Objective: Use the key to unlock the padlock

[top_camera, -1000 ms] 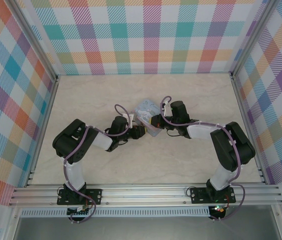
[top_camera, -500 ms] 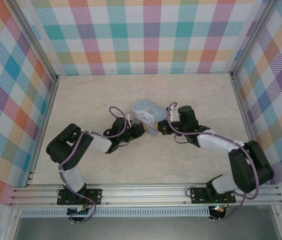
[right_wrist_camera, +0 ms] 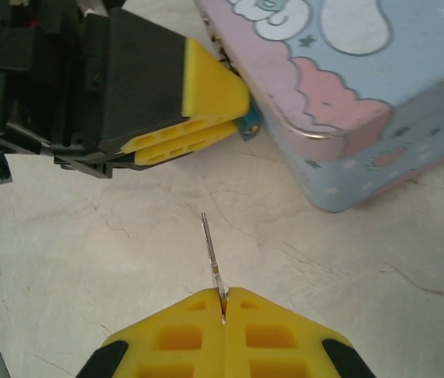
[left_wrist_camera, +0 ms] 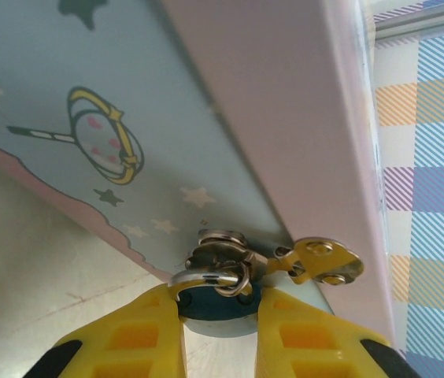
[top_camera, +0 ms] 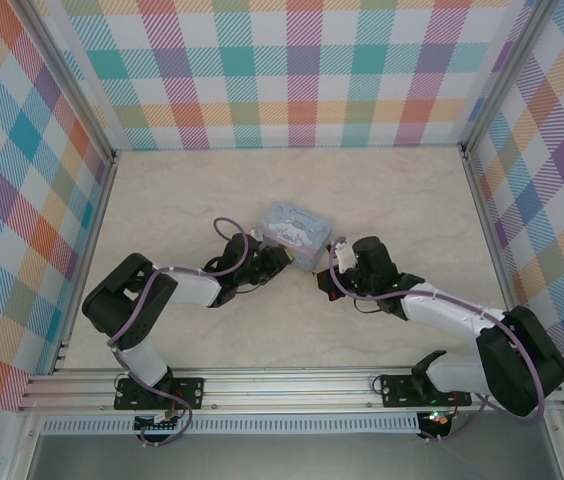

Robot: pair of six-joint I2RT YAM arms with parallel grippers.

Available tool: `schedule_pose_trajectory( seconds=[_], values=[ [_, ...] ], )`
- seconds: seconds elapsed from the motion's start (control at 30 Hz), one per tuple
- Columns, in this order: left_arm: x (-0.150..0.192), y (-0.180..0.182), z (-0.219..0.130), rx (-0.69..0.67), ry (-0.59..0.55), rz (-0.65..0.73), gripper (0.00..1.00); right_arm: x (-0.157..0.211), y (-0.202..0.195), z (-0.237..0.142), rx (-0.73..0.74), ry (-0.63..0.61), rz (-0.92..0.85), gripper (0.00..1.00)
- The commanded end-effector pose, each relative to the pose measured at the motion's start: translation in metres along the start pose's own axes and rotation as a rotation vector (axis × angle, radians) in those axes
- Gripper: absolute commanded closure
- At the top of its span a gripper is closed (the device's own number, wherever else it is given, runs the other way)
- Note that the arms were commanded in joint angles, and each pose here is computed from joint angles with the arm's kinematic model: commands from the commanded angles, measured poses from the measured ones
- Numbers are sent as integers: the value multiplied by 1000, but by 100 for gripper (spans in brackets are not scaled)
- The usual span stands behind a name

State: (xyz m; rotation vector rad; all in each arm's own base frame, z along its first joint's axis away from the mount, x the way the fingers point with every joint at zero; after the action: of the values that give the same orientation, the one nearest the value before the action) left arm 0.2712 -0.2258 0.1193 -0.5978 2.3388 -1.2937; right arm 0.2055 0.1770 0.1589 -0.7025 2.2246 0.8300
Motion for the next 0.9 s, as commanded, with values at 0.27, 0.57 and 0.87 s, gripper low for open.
schedule_pose_trajectory(
  seconds=[0.27, 0.57, 0.87],
  values=[
    [7, -29, -13, 77, 8, -38, 83, 0, 4, 27, 29, 70, -117, 96],
    [9, -26, -14, 66, 15, -47, 86, -11, 1, 41, 45, 92, -166, 96],
    [9, -25, -13, 62, 16, -45, 86, -19, -3, 52, 76, 102, -174, 96]
  ],
)
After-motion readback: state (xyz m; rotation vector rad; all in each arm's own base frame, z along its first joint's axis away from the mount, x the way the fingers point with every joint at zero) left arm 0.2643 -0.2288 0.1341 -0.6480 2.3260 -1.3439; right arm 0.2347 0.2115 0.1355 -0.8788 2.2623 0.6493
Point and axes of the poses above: each hand's point on the last joint's axis, 136 mm out from that joint toward the fingers, its own z axis out along the fingers, its own y axis along the line the jaws close on, x = y × z, the point moved 10 cm from there along -z, back along the fingers, and after that the axes turned 6 degrees about -z, right-handed, at the moved point
